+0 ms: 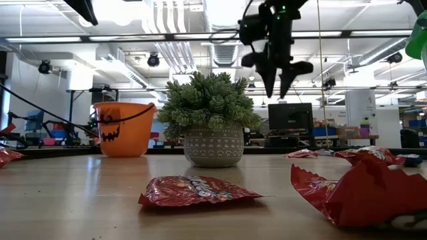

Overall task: Sort candy
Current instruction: Put the red candy into the orange bucket

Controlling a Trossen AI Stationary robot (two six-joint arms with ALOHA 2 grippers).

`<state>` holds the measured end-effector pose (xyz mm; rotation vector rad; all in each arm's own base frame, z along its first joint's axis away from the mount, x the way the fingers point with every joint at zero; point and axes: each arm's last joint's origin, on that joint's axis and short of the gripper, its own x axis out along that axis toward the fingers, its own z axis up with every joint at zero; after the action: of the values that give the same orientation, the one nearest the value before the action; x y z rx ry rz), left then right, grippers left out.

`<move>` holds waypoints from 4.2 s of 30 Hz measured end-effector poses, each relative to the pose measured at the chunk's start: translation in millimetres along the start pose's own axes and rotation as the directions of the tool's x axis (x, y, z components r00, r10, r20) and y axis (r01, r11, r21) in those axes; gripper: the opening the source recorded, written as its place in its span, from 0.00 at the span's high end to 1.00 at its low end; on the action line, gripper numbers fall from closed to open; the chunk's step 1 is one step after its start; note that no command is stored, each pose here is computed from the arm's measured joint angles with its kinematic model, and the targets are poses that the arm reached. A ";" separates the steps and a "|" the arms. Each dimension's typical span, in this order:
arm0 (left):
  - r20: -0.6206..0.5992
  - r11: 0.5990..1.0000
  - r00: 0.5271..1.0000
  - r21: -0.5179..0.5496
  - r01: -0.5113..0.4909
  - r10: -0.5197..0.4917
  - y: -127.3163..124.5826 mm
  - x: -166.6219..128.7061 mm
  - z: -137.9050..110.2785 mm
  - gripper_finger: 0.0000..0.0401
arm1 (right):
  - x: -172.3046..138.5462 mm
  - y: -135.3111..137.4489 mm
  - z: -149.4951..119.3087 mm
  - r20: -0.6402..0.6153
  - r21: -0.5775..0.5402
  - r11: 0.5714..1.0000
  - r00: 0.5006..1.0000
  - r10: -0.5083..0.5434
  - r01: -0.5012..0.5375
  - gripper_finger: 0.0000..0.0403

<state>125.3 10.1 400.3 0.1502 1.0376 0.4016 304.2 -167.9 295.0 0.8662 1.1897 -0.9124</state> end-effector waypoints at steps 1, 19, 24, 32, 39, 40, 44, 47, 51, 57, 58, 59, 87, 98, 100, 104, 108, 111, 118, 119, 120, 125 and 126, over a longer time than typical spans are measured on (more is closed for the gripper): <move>0.002 1.000 1.000 0.001 0.000 0.000 0.3 -0.6 -0.6 0.62 | 4.0 -1.6 -1.3 -0.014 0.022 1.000 1.000 -0.012 0.012 0.56; 0.055 1.000 0.998 -0.023 0.005 -0.004 2.1 -4.7 -0.7 0.62 | 83.0 -21.3 -20.7 -0.028 0.212 0.967 0.990 -0.136 0.139 0.48; 0.059 1.000 0.998 -0.025 0.006 -0.004 1.8 -4.3 0.4 0.62 | 92.9 -35.0 -19.8 -0.050 0.298 0.939 0.985 -0.164 0.172 0.48; 0.053 1.000 0.999 -0.026 0.005 -0.004 0.1 -1.2 4.0 0.62 | 102.2 -43.8 -17.3 -0.038 0.378 0.911 0.986 -0.161 0.163 0.48; 0.050 1.000 0.999 -0.025 0.005 -0.004 -0.3 -0.4 4.8 0.62 | 114.4 -50.3 -21.5 -0.041 0.434 0.885 0.986 -0.164 0.166 0.48; 0.050 1.000 0.999 -0.025 0.005 -0.004 -0.3 -0.4 4.8 0.62 | 116.0 -51.0 -21.1 -0.031 0.438 0.885 0.986 -0.163 0.160 0.48; 0.050 1.000 0.999 -0.021 0.005 -0.004 -0.2 -0.4 4.7 0.62 | 124.2 -56.2 -22.0 -0.019 0.456 0.877 0.987 -0.160 0.151 0.48; 0.050 1.000 0.999 -0.021 0.005 -0.004 -0.2 -0.4 4.7 0.62 | 127.7 -58.6 -24.3 -0.024 0.455 0.876 0.985 -0.170 0.162 0.48; 0.050 1.000 0.999 -0.017 0.005 -0.004 -0.2 -0.4 4.7 0.62 | 132.4 -59.2 -24.1 0.002 0.446 0.884 0.988 -0.157 0.140 0.48; 0.049 1.000 0.999 -0.010 0.004 -0.004 -0.2 -0.4 4.6 0.62 | 141.2 -62.4 -28.1 0.014 0.457 0.881 0.989 -0.148 0.126 0.48; 0.050 1.000 0.999 -0.009 0.004 -0.004 -0.2 -0.5 4.6 0.62 | 142.0 -63.0 -29.0 0.012 0.459 0.879 0.989 -0.150 0.128 0.48; 0.050 1.000 0.999 -0.008 0.004 -0.004 -0.2 -0.5 4.6 0.62 | 142.7 -63.4 -29.6 0.013 0.459 0.879 0.988 -0.152 0.129 0.48; 0.009 0.999 1.000 0.029 -0.027 0.027 0.4 0.4 1.4 0.62 | 117.2 -53.6 -28.2 0.008 0.381 0.912 0.986 -0.169 0.153 0.98; 0.045 0.995 0.994 0.029 0.096 -0.097 -2.8 -0.9 4.3 0.62 | 39.3 -36.1 -57.1 0.125 0.257 0.966 0.990 -0.069 0.035 0.98; 0.084 0.993 0.990 0.025 0.115 -0.117 -3.1 -1.9 7.2 0.62 | 23.1 -30.7 -63.7 0.169 0.230 0.973 0.985 -0.021 -0.019 0.98; 0.201 0.992 0.971 0.037 0.123 -0.128 -2.1 -6.4 15.2 0.62 | -3.2 -16.8 -74.8 0.240 0.143 0.984 0.969 0.066 -0.102 0.98; 0.340 0.986 0.926 0.042 0.161 -0.166 -1.9 -12.1 26.5 0.62 | -24.7 2.1 -79.2 0.328 0.022 0.982 0.929 0.169 -0.187 0.98; 0.426 0.986 0.891 0.020 0.167 -0.160 -1.1 -15.6 34.9 0.62 | -39.8 17.9 -78.8 0.385 -0.079 0.964 0.884 0.264 -0.253 0.98; 0.536 0.970 0.834 -0.101 0.221 -0.134 -0.2 -19.2 48.9 0.62 | -72.7 49.0 -70.8 0.479 -0.315 0.903 0.772 0.417 -0.292 0.98; 0.548 0.964 0.827 -0.130 0.234 -0.127 0.3 -19.7 50.3 0.62 | -76.7 52.3 -69.4 0.484 -0.340 0.896 0.764 0.426 -0.285 0.98; 0.559 0.956 0.821 -0.157 0.246 -0.119 0.7 -20.2 51.7 0.62 | -80.4 55.7 -68.2 0.488 -0.362 0.889 0.756 0.436 -0.279 0.98; 0.598 0.907 0.797 -0.288 0.308 -0.081 1.2 -20.3 59.3 0.60 | -96.4 75.3 -64.8 0.477 -0.489 0.834 0.723 0.500 -0.254 0.98; 0.608 0.893 0.790 -0.310 0.326 -0.077 1.1 -20.3 61.3 0.59 | -99.4 80.0 -64.9 0.467 -0.523 0.815 0.715 0.520 -0.251 0.98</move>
<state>168.8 7.2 448.1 -0.2069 0.3341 0.3276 340.6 -65.5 388.2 0.3913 0.5664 -0.4689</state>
